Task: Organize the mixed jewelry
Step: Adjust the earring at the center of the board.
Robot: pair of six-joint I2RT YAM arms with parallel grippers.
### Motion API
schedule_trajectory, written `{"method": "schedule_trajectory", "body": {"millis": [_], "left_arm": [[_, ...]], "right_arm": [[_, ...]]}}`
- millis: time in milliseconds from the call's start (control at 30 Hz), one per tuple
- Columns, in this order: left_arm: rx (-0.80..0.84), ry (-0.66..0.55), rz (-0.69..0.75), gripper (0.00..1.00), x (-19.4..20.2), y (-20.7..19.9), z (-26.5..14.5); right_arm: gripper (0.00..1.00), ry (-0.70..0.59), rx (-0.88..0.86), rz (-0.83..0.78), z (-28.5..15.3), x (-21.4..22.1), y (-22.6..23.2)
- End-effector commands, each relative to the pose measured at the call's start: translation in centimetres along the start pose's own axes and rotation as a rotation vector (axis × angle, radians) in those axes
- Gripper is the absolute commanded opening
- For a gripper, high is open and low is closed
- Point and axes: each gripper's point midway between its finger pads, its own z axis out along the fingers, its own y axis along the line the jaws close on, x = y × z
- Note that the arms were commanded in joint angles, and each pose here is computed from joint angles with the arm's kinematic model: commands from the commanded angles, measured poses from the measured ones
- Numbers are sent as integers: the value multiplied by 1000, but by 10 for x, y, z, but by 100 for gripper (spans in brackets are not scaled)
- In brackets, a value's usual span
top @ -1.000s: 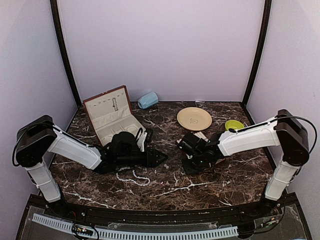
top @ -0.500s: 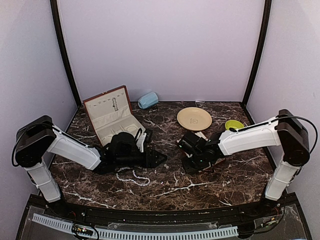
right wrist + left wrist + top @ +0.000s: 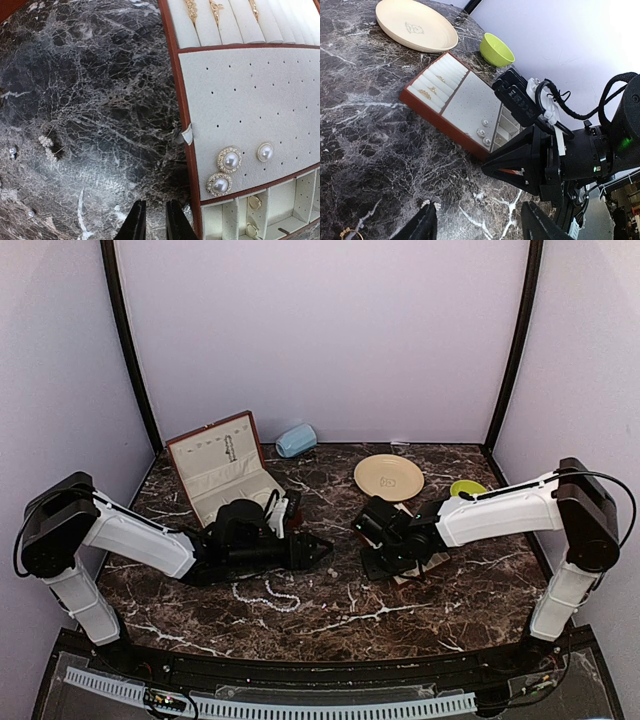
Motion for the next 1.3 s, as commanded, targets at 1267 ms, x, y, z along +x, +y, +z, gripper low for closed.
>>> {"method": "schedule_trajectory", "body": {"millis": [1267], "left_arm": [[-69,-66,-100,62,-14,21,-36]], "right_arm": [[28,35,26,110,4,11,-32]]}}
